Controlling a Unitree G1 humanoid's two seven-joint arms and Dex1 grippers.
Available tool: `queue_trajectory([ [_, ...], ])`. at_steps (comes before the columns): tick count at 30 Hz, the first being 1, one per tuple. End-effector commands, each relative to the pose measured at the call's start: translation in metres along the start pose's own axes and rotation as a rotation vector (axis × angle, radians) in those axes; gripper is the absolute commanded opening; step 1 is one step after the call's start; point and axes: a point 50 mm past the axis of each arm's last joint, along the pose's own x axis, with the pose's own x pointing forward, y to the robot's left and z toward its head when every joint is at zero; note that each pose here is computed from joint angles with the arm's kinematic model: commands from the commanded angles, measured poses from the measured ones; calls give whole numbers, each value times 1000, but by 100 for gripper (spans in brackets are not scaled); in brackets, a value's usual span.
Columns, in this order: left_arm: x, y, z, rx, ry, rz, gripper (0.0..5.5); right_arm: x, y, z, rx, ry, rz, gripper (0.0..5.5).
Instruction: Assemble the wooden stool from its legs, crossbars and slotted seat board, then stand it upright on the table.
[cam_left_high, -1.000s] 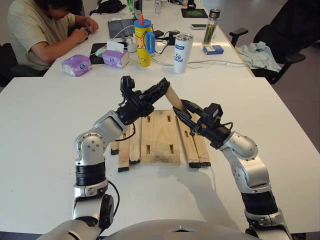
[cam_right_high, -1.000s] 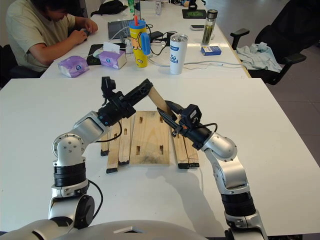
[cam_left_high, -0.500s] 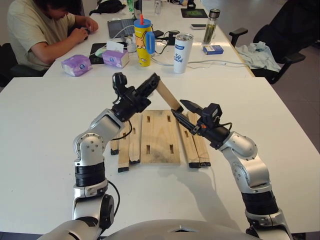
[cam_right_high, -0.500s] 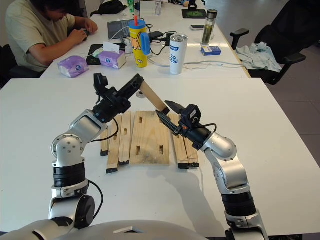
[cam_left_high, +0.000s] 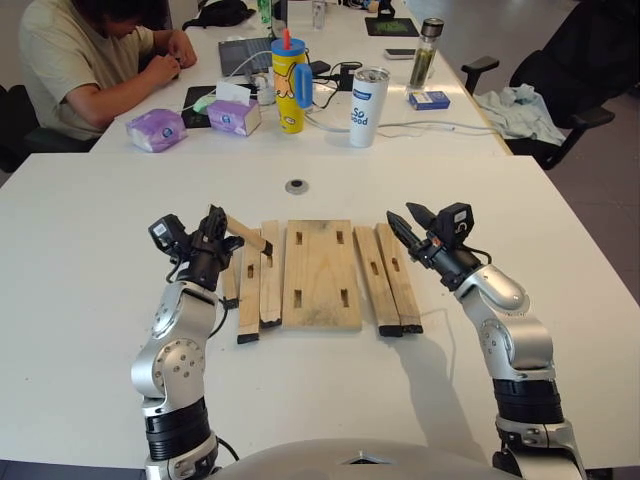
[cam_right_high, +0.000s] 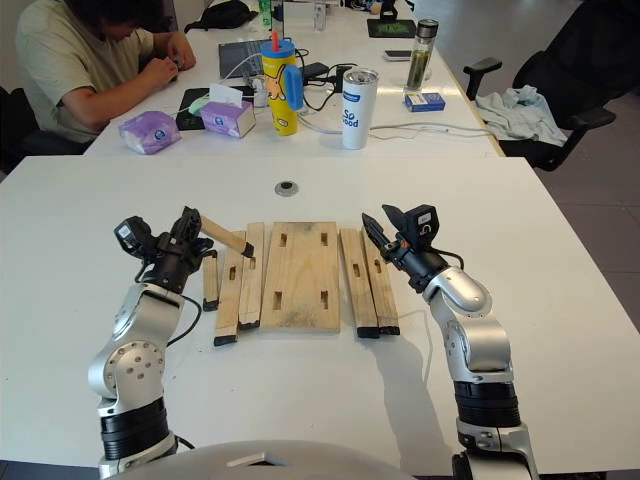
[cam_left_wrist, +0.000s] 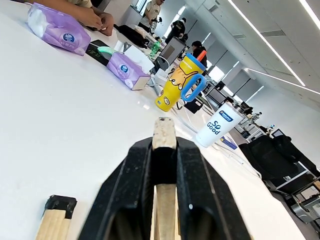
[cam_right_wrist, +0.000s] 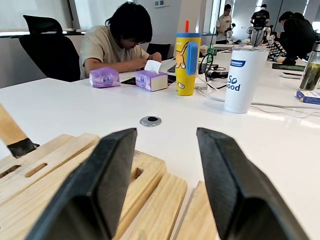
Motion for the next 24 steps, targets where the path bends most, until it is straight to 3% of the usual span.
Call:
queue_trajectory([
  [1, 4, 2, -10, 10, 16, 49, 43, 5, 3, 1, 8, 4, 13, 221],
  [18, 6, 10, -24, 2, 69, 96, 43, 8, 8, -1, 14, 21, 50, 221],
  [24, 3, 15, -24, 168, 88, 165, 43, 9, 9, 1, 11, 17, 51, 221],
])
